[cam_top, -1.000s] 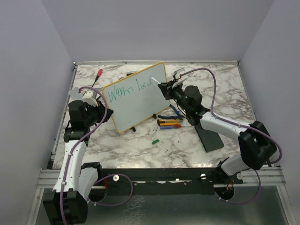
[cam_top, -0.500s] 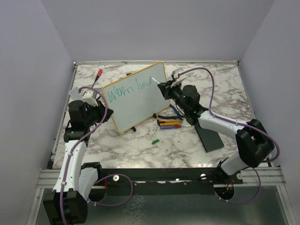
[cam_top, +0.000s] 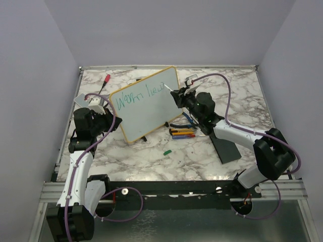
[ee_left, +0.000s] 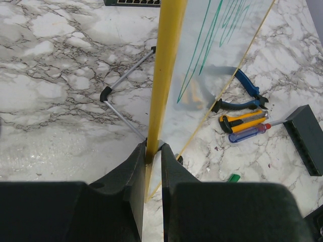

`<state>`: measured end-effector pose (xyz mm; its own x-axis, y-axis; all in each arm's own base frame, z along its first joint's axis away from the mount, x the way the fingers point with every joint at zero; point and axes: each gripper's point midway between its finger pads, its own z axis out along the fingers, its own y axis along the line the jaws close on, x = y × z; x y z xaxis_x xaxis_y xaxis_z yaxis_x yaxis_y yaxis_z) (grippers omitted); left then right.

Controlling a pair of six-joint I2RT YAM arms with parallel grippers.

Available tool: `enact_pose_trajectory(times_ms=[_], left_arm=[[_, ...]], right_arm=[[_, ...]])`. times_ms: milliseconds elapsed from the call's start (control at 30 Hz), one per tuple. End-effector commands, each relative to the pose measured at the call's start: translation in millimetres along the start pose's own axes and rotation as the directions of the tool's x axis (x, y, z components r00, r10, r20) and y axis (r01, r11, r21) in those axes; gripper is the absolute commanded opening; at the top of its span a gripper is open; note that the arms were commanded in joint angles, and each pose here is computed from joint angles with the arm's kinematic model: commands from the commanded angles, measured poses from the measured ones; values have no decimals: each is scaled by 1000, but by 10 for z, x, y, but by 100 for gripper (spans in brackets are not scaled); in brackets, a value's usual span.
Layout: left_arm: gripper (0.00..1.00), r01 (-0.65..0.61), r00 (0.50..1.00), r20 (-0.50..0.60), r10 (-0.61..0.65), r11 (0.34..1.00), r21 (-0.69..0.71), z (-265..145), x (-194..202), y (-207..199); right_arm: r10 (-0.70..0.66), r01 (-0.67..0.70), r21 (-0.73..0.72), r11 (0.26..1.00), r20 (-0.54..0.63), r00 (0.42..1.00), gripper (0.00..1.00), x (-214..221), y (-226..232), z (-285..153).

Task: Write a sentence on the whiteboard

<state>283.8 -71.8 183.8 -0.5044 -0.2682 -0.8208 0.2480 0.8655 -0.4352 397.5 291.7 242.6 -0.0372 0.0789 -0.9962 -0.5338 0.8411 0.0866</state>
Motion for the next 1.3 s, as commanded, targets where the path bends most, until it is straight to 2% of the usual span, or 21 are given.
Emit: enact_pose_trajectory(times_ms=[0,267,867,1267], left_arm=[[0,-18,999,40,19,1000,-18,-18,-90,22],[0,-18,999,38,18,1000,-17,-17,-85,21],[0,-18,999,38,19,1000,-18,-17,-86,23],[0,-19,999,39,19,1000,-18,-18,-87,22]], right_arm=[[1,1,25,1000,-79,997,1,293,-72,-89],[16,-14,15,1000,-99,995,1,395,-56,-144],[4,-4,17,1000,23,1000,1,-104,-30,43],[7,-7,88,996,-3,1000,1,-34,-151,69]])
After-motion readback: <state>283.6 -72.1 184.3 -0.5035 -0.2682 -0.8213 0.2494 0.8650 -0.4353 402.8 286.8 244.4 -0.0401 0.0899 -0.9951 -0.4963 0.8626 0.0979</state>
